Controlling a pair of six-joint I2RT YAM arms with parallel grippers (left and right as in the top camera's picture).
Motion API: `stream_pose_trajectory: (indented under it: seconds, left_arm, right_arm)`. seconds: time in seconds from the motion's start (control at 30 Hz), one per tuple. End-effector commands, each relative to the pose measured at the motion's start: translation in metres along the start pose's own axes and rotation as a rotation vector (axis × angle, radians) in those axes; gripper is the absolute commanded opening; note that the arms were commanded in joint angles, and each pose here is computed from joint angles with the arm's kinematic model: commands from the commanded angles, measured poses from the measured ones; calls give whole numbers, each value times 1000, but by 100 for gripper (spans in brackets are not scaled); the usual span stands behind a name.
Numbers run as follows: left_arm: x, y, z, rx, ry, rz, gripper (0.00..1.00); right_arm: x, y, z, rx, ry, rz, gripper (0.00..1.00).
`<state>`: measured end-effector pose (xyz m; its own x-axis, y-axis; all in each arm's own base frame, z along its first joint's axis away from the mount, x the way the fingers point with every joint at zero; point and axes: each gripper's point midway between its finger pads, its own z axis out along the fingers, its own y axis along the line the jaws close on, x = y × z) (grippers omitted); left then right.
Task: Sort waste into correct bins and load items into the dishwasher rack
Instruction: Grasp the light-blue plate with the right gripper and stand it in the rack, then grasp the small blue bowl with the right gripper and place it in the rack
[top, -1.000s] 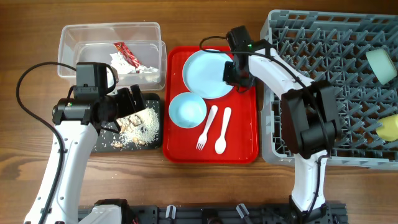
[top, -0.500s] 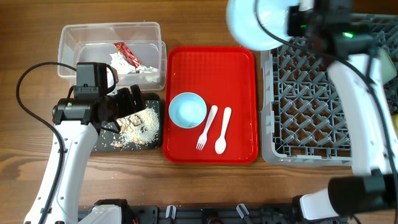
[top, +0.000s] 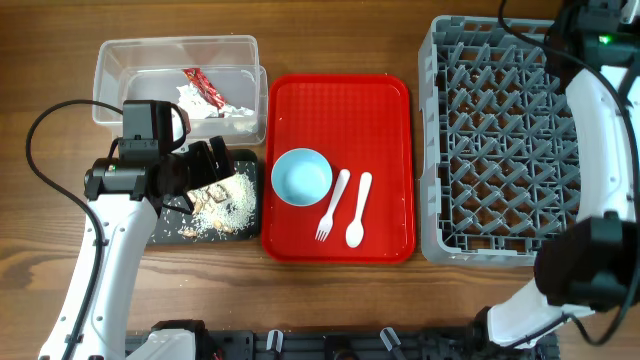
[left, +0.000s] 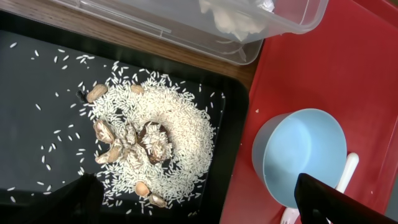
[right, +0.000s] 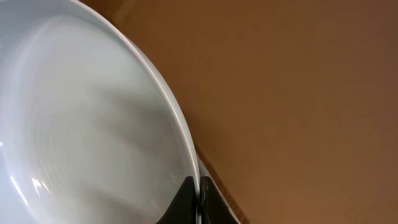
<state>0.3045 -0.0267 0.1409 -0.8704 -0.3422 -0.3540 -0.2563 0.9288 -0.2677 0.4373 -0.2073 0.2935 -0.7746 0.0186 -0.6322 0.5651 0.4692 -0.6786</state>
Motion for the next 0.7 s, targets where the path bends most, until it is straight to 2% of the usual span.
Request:
stream_pose_trajectory:
  seconds: [0.0,0.13,0.27,0.3,0.33,0.37,0.4,0.47,0.53,0.6,0.67]
  left_arm:
    - [-3,2,-2,-7,-14,-13,99]
    - [-3,2,-2,-7,-14,-13,99]
    - [-3,2,-2,-7,-14,-13,99]
    - [-3,2,-2,-7,-14,-13,99]
    - [-3,2,-2,-7,-14,-13,99]
    - [-2,2,-2,-7,-14,-13,99]
    - [-3,2,-2,-7,-14,-13,99]
    - [-2,2,-2,-7,-13,-13,99]
    - [-1,3,-2,-10,-6,-14,100]
    - [-1,3,-2,-10,-6,-14,100]
    - [-1,3,-2,-10,-7,-14,100]
  right_arm:
    - [13,10,23,61,50,8,4]
    - [26,36,43,53,90,-26,4]
    - [39,89,47,-181,114,-73,6]
    - [40,97,45,-233,116,-77,16]
    - [43,102,43,-256,122,-86,35]
    - [44,101,41,-258,128,-96,49]
    - [45,96,37,-259,134,-103,55]
    - [41,81,27,-257,126,-66,61]
    - [22,63,-6,-369,61,0,72]
    - [5,73,-56,-629,-16,37,75]
    - [-2,105,-134,-1057,-50,88,75]
